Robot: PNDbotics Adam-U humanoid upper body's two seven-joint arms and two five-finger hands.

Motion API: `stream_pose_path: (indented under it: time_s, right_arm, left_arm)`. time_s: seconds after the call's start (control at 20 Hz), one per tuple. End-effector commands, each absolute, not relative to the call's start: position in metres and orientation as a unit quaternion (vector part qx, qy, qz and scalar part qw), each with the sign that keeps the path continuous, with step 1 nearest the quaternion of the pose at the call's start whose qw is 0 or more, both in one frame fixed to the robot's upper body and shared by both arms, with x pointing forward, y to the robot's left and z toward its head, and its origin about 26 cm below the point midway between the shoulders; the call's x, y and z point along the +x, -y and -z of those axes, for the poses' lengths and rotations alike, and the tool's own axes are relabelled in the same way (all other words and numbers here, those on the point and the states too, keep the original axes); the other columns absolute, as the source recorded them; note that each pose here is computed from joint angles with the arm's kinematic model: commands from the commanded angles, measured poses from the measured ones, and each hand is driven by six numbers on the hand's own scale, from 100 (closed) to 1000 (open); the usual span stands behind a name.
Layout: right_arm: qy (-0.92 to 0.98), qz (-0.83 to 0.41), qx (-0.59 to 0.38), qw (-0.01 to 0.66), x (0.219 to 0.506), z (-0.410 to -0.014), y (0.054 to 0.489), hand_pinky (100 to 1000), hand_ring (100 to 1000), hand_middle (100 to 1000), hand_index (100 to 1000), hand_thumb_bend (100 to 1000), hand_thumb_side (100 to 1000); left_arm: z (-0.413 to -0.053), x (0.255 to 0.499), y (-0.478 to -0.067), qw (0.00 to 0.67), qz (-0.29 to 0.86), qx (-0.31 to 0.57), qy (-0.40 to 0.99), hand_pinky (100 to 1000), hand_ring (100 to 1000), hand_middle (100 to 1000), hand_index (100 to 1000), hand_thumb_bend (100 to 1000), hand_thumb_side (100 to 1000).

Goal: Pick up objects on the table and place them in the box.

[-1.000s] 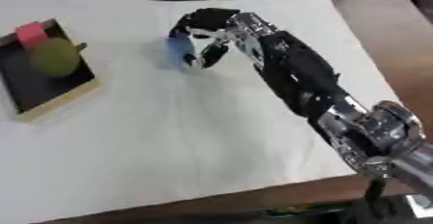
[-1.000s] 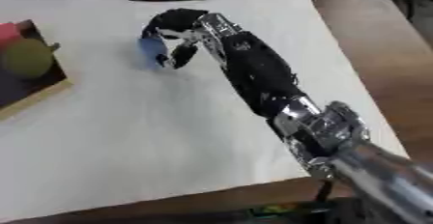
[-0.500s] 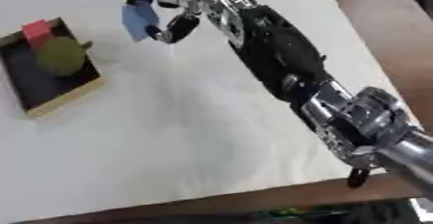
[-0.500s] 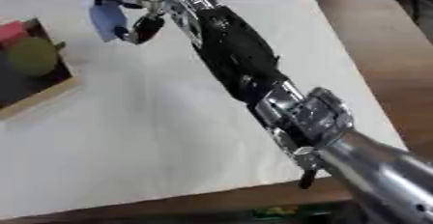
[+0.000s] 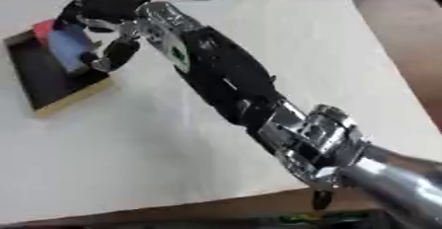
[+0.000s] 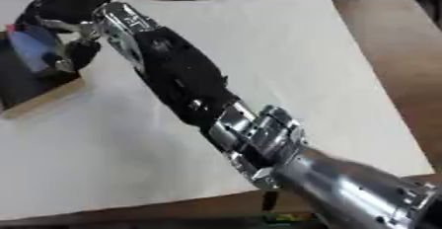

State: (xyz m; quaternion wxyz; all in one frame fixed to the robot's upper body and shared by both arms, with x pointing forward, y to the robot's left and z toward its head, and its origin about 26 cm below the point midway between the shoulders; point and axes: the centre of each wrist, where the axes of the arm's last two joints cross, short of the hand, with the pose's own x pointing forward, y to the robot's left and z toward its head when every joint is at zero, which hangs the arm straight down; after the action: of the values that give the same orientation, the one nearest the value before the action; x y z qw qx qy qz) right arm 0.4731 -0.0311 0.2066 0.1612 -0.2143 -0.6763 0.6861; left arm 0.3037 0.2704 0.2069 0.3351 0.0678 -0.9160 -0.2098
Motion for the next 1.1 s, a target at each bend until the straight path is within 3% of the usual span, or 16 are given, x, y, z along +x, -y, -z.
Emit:
stream_pose_path:
  time_s: [0.05,0.4,0.8,0.95,1.1]
  right_arm:
    - [0.676,-0.684,-0.223,0.157,0.467,-0.206,0.015,827,738,467,809,100,226]
    - [0.657,-0.686,-0.257,0.178,0.460,-0.175,0.000,826,741,481,827,100,235]
    - [0.665,-0.647,-0.338,0.162,0.459,-0.169,0.000,826,748,538,855,100,247]
    - [0.654,-0.647,-0.359,0.156,0.459,-0.163,0.001,832,762,596,874,100,269]
    - [0.639,-0.654,-0.373,0.157,0.459,-0.158,0.002,841,790,724,911,100,297]
  left_arm:
    - [-0.217,0.302,-0.268,0.314,0.199,0.062,0.926,577,758,688,850,100,556]
    - [-0.219,0.303,-0.263,0.310,0.191,0.050,0.930,577,760,687,850,100,555]
    - [-0.220,0.303,-0.260,0.307,0.191,0.043,0.931,575,760,687,851,100,558]
    - [-0.220,0.303,-0.260,0.308,0.192,0.042,0.931,574,760,687,851,100,560]
    - [-0.219,0.304,-0.260,0.308,0.192,0.042,0.931,573,761,686,851,100,563]
